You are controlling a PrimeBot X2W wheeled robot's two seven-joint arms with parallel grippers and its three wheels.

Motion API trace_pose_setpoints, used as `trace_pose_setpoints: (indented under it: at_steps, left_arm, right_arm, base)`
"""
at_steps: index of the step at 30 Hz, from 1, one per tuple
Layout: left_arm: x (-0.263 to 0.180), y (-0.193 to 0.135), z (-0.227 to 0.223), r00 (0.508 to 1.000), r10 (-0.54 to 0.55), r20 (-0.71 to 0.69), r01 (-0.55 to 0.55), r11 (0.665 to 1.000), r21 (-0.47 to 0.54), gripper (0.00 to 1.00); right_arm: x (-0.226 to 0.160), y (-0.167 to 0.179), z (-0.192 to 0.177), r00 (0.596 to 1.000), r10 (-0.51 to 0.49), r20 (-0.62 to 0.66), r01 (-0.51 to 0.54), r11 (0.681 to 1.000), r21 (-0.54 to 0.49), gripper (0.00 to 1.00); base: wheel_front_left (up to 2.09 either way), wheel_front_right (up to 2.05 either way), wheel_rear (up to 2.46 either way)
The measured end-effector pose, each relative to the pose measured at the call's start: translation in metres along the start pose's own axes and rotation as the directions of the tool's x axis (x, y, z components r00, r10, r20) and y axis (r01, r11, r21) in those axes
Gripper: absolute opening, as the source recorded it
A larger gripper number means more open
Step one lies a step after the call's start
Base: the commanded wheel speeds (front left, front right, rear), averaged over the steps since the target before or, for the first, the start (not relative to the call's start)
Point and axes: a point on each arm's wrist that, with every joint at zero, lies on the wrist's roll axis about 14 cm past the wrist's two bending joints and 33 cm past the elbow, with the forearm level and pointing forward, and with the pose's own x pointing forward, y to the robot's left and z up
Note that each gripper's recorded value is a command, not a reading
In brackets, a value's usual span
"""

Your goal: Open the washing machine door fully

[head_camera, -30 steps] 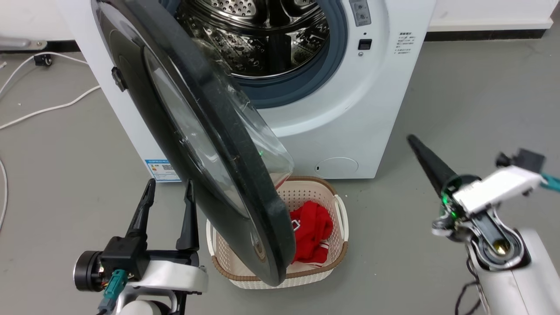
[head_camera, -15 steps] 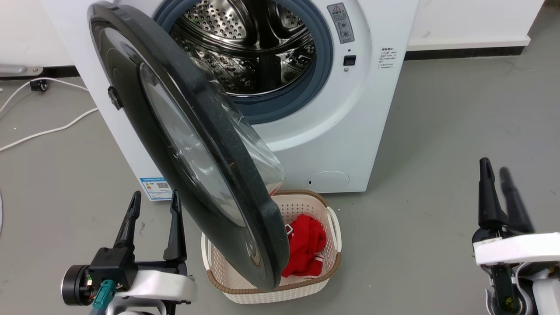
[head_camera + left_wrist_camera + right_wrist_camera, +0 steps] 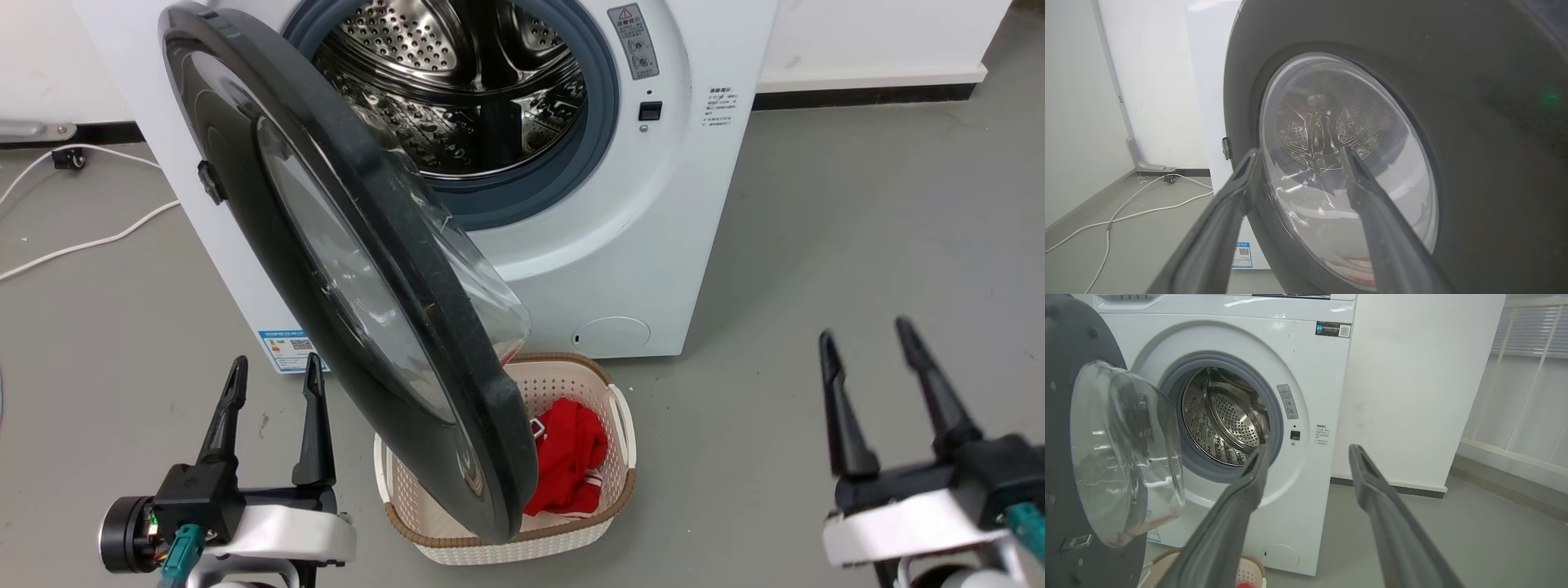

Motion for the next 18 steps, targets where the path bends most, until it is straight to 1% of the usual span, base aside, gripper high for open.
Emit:
trace_pose_setpoints:
  at_steps: [3, 6, 18]
  left_arm:
    - [0.000, 0.001, 0.000, 1.000, 0.002, 0.000, -0.002, 1.000, 0.001, 1.00]
    - [0.001, 0.001, -0.001, 1.000, 0.001, -0.004, -0.001, 1.000, 0.001, 1.00]
    - [0.002, -0.003, -0.005, 1.000, -0.015, -0.013, 0.015, 1.000, 0.004, 1.00]
  right_arm:
    - [-0.011, 0.005, -0.022, 0.997, 0.006, -0.071, -0.004, 0.999, 0.040, 1.00]
    - [-0.015, 0.008, -0.031, 0.996, 0.010, -0.093, -0.003, 0.997, 0.076, 1.00]
    - [-0.012, 0.009, -0.035, 0.996, 0.008, -0.093, 0.001, 0.995, 0.096, 1.00]
  base:
    - [0.00, 0.00, 0.00]
    - [0.00, 0.00, 0.00]
    - [0.00, 0.00, 0.00]
